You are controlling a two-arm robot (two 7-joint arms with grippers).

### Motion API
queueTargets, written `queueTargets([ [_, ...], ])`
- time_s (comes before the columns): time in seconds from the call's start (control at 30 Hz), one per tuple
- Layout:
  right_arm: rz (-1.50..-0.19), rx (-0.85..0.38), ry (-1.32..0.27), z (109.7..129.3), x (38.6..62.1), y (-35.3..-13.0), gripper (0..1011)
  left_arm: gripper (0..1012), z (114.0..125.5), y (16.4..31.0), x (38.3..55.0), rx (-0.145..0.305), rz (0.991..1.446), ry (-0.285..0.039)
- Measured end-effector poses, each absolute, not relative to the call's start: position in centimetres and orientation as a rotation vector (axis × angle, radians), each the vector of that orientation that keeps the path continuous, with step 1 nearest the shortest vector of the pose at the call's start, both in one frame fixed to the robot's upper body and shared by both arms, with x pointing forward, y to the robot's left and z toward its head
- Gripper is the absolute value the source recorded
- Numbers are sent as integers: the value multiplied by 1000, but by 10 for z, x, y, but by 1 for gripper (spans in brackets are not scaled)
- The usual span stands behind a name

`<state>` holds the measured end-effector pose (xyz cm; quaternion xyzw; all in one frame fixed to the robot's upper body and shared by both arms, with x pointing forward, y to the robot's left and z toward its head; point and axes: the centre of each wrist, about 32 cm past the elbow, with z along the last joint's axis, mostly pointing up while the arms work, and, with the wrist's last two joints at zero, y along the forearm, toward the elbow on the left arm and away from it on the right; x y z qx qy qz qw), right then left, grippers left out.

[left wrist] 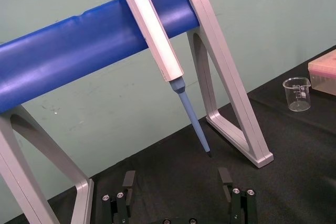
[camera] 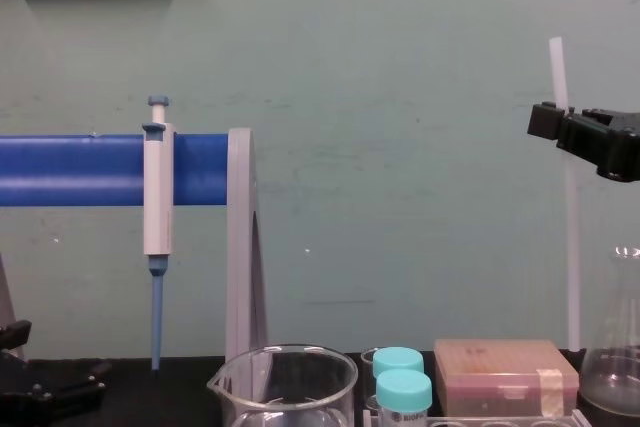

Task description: Pick up the stirring rod with one hand, then place it down.

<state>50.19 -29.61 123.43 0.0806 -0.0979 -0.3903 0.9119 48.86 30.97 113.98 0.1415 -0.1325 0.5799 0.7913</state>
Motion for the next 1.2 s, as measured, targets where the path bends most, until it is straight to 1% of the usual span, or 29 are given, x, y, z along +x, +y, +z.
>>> queueTargets([
  [1.2, -784, 151, -205, 1232, 503, -300, 72, 1000, 1140, 310, 489, 304, 1248, -285],
])
